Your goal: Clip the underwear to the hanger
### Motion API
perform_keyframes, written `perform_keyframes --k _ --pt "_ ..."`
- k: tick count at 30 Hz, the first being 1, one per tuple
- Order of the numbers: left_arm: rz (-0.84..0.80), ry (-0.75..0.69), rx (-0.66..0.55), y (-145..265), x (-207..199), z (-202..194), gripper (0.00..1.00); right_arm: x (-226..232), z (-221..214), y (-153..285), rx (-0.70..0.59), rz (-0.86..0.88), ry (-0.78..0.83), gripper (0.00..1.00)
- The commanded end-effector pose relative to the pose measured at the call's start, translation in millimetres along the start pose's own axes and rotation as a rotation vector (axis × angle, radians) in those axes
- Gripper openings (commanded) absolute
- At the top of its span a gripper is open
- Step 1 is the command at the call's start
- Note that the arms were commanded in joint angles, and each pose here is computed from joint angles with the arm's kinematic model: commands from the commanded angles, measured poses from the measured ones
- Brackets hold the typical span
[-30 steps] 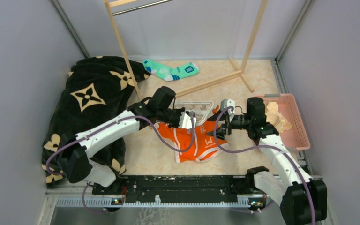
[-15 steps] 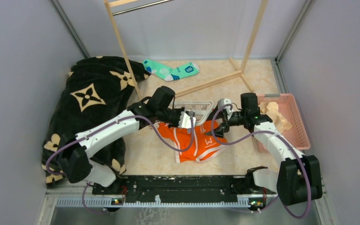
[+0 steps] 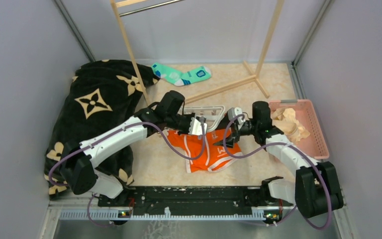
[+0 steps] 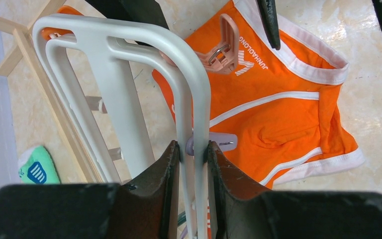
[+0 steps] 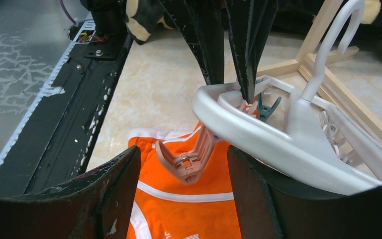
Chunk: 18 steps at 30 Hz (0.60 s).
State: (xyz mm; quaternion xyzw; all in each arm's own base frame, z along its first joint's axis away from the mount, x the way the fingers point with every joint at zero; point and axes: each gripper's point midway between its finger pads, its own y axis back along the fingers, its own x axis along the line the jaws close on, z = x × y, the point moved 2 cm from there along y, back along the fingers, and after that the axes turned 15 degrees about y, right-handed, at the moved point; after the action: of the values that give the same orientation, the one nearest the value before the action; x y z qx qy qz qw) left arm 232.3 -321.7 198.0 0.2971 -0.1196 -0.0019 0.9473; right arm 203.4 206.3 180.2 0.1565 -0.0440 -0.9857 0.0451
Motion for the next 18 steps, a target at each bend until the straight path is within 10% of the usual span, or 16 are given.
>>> perform_keyframes --k 1,18 --pt "0.003 -0.054 -0.068 7.0 1.6 20.0 0.00 -7.9 29.4 -4.8 -0.079 0.001 0.128 0.64" --pt "0.009 -0.046 -0.066 4.0 4.5 18.2 0.00 2.8 46.4 -7.9 -0.119 -0.078 0.154 0.47"
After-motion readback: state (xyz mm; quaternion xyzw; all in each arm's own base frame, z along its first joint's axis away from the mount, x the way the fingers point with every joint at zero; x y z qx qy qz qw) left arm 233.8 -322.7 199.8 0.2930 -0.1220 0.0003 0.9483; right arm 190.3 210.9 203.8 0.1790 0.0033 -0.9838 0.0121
